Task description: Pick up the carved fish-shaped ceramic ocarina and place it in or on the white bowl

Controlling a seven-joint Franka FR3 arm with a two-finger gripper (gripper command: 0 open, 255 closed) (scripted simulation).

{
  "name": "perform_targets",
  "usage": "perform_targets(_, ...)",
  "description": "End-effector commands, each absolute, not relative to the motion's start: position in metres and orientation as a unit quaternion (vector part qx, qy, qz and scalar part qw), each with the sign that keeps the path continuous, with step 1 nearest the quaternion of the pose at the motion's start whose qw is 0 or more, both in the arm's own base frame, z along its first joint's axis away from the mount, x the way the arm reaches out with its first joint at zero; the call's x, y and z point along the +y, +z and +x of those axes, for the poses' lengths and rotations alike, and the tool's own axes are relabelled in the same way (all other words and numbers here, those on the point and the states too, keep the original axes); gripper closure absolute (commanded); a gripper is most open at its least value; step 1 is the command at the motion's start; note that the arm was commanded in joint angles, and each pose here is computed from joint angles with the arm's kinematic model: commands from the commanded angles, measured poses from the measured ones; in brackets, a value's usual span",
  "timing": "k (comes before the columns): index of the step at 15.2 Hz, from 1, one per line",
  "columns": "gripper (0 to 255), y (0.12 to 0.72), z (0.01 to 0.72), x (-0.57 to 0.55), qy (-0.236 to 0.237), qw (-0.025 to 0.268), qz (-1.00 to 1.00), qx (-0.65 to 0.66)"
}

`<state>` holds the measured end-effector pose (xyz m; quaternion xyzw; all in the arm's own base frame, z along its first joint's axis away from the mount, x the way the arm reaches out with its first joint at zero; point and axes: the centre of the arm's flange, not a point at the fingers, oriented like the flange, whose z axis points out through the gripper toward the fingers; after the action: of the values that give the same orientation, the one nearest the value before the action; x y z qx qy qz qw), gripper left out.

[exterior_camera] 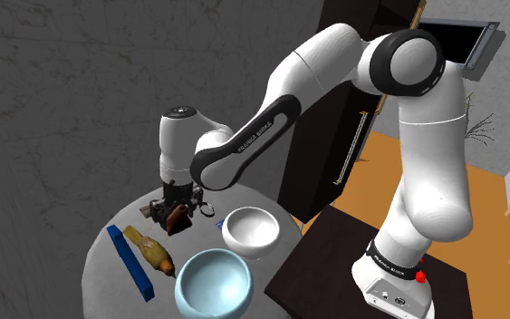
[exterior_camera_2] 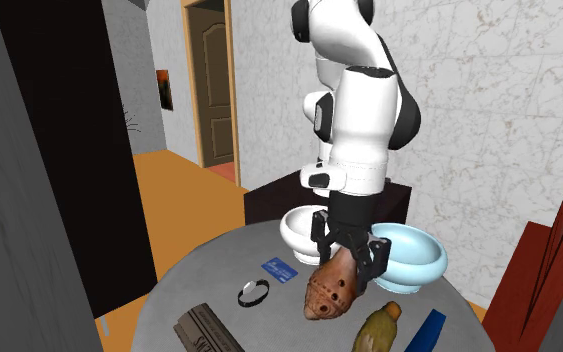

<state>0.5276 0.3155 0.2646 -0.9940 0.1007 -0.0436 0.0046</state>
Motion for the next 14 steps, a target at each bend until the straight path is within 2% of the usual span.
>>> perform_targets(1,255,0.276,0.528,0.316,-0.044,0.005,-0.994,0.101)
perform_targets(14,255,0.344,0.528,0.316,-0.044,0.005,-0.994,0.101)
